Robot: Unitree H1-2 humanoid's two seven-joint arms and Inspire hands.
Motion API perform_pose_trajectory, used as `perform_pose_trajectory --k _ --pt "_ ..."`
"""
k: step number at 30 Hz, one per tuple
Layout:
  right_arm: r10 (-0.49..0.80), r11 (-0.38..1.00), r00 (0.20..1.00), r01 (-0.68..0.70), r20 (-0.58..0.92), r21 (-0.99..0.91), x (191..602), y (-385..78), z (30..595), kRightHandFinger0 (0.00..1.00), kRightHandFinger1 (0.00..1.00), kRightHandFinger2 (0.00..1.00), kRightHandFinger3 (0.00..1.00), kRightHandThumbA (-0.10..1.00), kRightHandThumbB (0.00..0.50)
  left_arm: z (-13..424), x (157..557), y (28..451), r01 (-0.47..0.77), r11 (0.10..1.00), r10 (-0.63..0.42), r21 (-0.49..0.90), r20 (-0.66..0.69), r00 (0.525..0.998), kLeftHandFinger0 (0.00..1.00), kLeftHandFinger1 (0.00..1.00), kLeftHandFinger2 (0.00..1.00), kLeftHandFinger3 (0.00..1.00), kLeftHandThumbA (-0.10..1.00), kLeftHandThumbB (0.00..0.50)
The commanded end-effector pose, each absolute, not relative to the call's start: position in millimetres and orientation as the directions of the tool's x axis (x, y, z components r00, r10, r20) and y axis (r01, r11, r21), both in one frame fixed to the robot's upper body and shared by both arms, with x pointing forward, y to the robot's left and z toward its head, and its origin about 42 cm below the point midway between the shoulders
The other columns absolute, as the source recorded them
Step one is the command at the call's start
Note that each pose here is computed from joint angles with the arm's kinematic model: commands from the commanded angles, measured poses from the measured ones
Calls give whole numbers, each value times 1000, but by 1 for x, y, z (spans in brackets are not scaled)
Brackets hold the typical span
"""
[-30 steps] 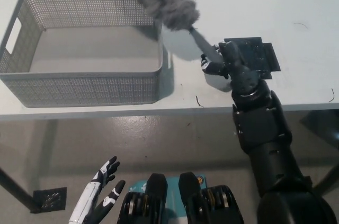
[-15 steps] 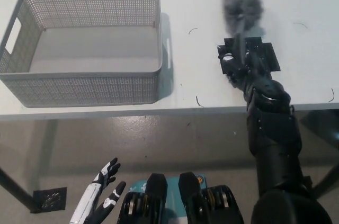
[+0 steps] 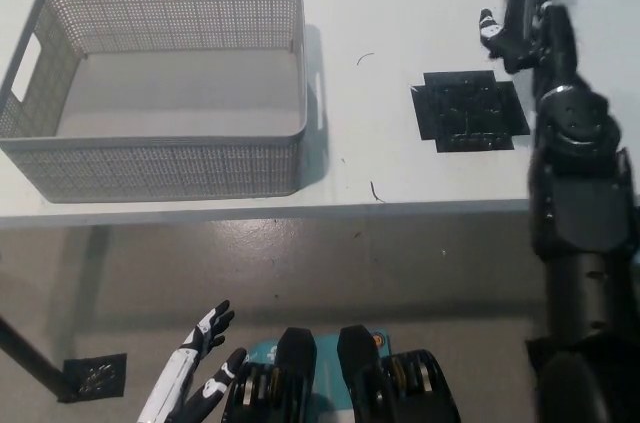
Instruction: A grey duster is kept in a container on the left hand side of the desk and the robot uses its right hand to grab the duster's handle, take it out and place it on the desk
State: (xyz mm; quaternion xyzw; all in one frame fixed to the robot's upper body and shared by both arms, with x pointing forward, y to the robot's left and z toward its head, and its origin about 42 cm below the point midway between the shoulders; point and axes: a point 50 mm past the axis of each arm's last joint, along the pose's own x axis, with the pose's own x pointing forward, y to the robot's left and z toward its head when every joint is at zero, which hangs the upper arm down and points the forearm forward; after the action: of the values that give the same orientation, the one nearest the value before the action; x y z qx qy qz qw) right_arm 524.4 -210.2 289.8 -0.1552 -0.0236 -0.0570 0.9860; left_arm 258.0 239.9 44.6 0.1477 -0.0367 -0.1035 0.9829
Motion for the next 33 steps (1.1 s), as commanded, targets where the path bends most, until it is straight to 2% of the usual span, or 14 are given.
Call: perform_pose_trajectory --k 1,2,5,6,15,17,20,24,26,28,30,31,32,33 --pt "126 599 987 3 98 -801 504 -229 351 1000 1000 1000 1000 747 385 64 262 250 189 918 -234 348 93 968 1000 1000 1000 1000 781 91" --pt "156 487 987 -43 38 -872 499 -234 356 1000 1000 1000 1000 901 463 63 263 250 187 917 -235 353 97 967 1000 1000 1000 1000 780 90" --pt "182 349 981 -121 -60 -929 490 -239 363 1000 1000 1000 1000 946 500 63 262 249 185 918 -230 351 92 969 1000 1000 1000 1000 775 98" --pt "189 333 978 -145 -84 -932 487 -241 365 1000 1000 1000 1000 898 500 64 262 249 184 918 -229 352 90 969 1000 1000 1000 1000 771 95" --pt "242 291 953 -252 -184 -923 468 -251 360 1000 1000 1000 1000 965 470 67 259 257 160 917 -207 366 93 974 1000 1000 1000 1000 766 98" --pt "239 285 949 -270 -205 -920 463 -257 353 1000 1000 1000 1000 1000 489 66 258 258 156 919 -203 362 96 974 1000 1000 1000 1000 756 102" --pt "236 303 952 -264 -196 -916 453 -267 348 1000 1000 1000 1000 1000 485 64 257 258 155 918 -202 364 94 975 1000 1000 1000 1000 757 100" --pt "278 434 960 -102 25 -895 420 -282 369 1000 1000 1000 1000 1000 393 64 257 257 154 921 -198 357 87 976 1000 1000 1000 1000 765 101" --pt "305 567 913 54 270 -822 382 -288 386 1000 1000 1000 1000 1000 373 64 257 257 152 925 -192 348 86 978 1000 1000 1000 1000 802 116" --pt "273 694 845 158 460 -702 335 -291 400 1000 1000 1000 1000 1000 455 65 261 255 154 928 -199 340 100 975 1000 1000 1000 1000 821 93" --pt "286 754 772 184 567 -631 301 -288 407 1000 1000 1000 1000 1000 426 65 264 255 151 928 -202 342 117 972 1000 1000 1000 1000 866 87" --pt "298 792 701 197 648 -578 280 -285 408 1000 1000 1000 1000 1000 390 65 264 256 150 928 -202 340 123 972 1000 1000 1000 1000 912 102" --pt "276 849 580 226 766 -478 237 -276 402 1000 1000 1000 1000 1000 372 64 264 256 147 928 -201 342 129 971 1000 1000 1000 1000 989 132" --pt "253 875 522 236 815 -423 215 -271 398 1000 1000 1000 1000 1000 372 62 264 255 146 928 -201 342 130 971 1000 1000 1000 1000 1000 130"
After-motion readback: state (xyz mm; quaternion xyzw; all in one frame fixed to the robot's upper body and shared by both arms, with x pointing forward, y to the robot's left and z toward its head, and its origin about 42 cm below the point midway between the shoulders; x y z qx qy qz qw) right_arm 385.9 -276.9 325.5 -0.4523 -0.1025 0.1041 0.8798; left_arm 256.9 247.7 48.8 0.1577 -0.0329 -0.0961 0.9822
